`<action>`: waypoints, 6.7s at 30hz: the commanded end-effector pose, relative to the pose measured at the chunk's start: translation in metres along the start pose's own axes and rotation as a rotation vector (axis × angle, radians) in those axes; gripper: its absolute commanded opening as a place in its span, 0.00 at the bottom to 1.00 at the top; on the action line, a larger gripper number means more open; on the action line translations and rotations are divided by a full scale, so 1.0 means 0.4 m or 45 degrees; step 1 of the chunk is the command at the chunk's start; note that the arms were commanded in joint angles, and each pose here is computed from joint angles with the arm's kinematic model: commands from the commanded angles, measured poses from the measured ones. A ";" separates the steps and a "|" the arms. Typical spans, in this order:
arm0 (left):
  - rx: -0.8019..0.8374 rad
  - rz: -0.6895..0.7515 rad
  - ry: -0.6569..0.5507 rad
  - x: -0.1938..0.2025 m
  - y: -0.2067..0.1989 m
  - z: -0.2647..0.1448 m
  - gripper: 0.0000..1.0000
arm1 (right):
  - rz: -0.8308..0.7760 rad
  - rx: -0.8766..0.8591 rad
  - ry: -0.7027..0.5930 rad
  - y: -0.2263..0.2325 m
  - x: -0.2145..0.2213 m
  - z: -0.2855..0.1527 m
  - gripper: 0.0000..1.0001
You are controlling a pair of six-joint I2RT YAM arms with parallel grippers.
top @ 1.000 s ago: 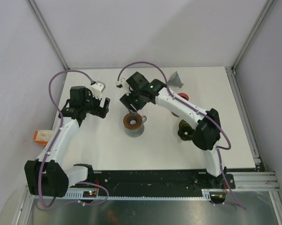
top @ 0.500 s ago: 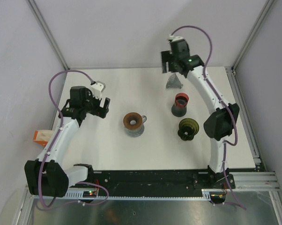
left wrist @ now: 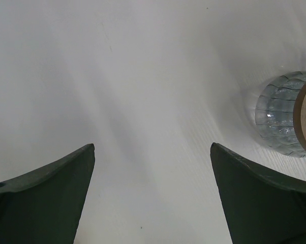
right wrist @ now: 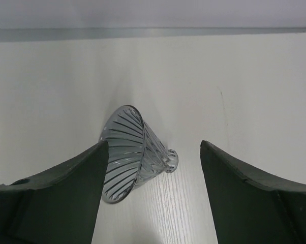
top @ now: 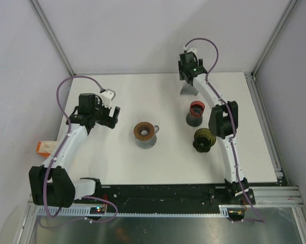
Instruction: Place the coffee filter in the dripper
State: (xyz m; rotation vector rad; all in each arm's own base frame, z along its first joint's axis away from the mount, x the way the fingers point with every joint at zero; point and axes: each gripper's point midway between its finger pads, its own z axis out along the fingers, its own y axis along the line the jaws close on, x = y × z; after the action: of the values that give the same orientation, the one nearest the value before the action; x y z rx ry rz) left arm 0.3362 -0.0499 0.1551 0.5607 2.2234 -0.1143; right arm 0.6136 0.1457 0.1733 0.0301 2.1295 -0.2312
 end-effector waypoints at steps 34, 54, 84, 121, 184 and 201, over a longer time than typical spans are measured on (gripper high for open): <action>-0.071 0.063 -0.102 -0.086 0.034 -0.048 1.00 | 0.105 -0.126 -0.279 -0.040 -0.234 -0.209 0.00; 0.370 -0.183 -0.494 -0.396 -0.125 -0.267 0.89 | 0.176 -1.413 0.061 0.429 -0.040 -0.744 0.00; 0.509 -0.194 -0.086 -0.192 -0.306 -0.066 0.33 | 0.155 -1.535 0.189 0.489 0.160 -0.832 0.00; 0.532 -0.134 0.017 -0.125 -0.317 -0.012 0.00 | 0.040 -1.404 0.211 0.515 0.275 -0.703 0.00; 0.604 0.033 0.244 0.060 -0.342 0.081 0.00 | -0.101 -1.225 0.107 0.475 0.427 -0.625 0.00; 0.576 -0.006 0.122 -0.048 -0.332 0.054 0.05 | -0.075 -1.255 0.087 0.485 0.379 -0.648 0.20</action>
State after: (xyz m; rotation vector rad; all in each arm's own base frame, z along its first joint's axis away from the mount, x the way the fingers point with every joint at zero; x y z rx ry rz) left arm 0.3313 -0.1868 0.1653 0.8169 2.1395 -0.6096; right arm 0.3397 0.3772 0.1631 -0.5630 2.0593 0.8784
